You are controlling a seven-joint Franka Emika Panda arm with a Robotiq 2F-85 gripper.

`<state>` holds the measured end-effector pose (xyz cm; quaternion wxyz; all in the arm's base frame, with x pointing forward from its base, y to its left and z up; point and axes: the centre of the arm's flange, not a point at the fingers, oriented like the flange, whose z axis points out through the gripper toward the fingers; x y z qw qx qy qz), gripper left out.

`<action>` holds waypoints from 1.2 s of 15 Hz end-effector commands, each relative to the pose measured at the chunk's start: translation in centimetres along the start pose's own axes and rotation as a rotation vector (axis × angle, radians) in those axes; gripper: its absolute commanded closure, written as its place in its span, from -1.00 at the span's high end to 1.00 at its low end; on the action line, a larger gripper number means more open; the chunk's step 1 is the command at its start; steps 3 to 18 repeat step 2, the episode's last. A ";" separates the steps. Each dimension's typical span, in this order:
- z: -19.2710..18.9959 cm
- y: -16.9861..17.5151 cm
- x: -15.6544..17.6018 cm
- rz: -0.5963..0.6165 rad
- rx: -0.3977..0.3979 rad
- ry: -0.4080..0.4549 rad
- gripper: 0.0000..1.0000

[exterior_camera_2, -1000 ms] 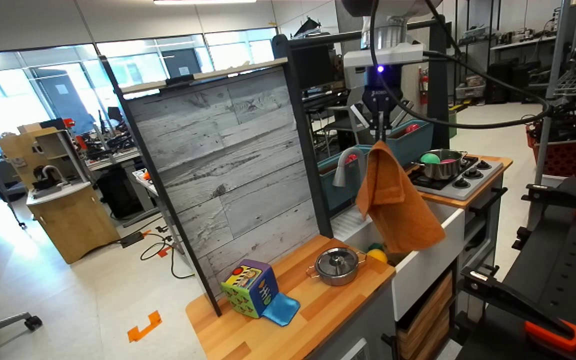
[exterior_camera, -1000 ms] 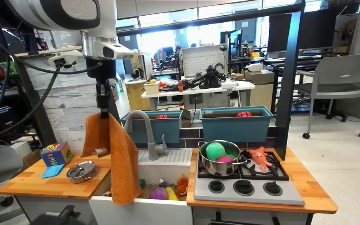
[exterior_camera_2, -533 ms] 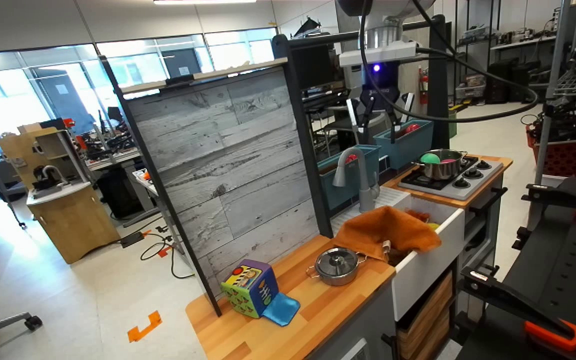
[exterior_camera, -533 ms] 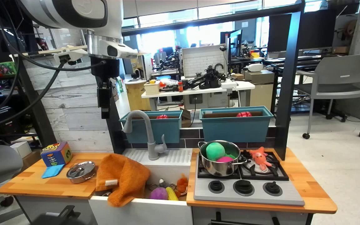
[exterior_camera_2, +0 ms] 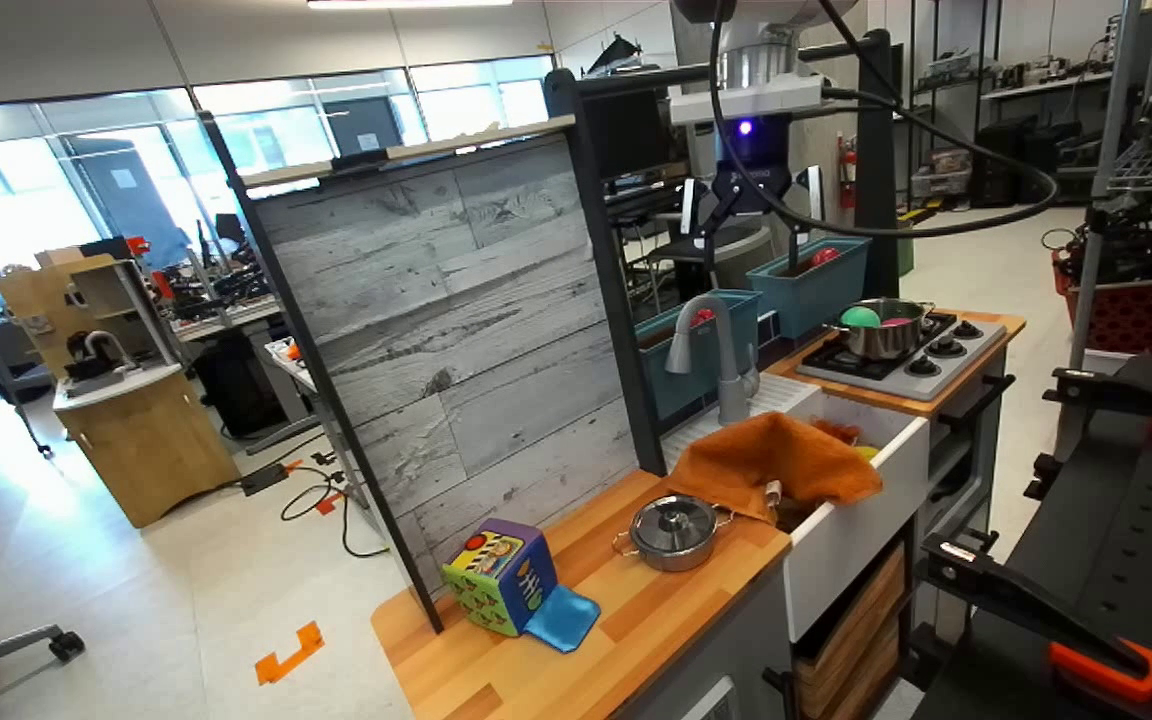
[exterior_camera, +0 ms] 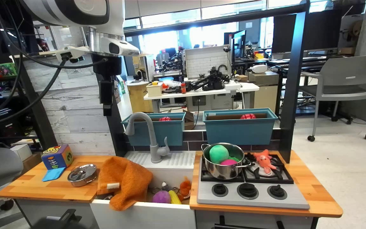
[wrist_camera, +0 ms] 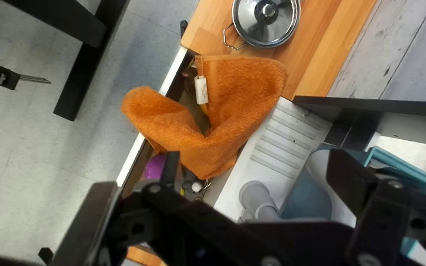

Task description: Put the brown cloth in the sink

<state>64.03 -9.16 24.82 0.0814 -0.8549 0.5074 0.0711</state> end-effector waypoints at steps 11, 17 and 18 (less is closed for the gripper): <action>-0.1 -0.1 -0.1 0.002 0.001 0.001 1.00; -0.1 -0.1 -0.1 0.002 0.001 0.001 1.00; -0.1 -0.1 -0.1 0.002 0.001 0.001 1.00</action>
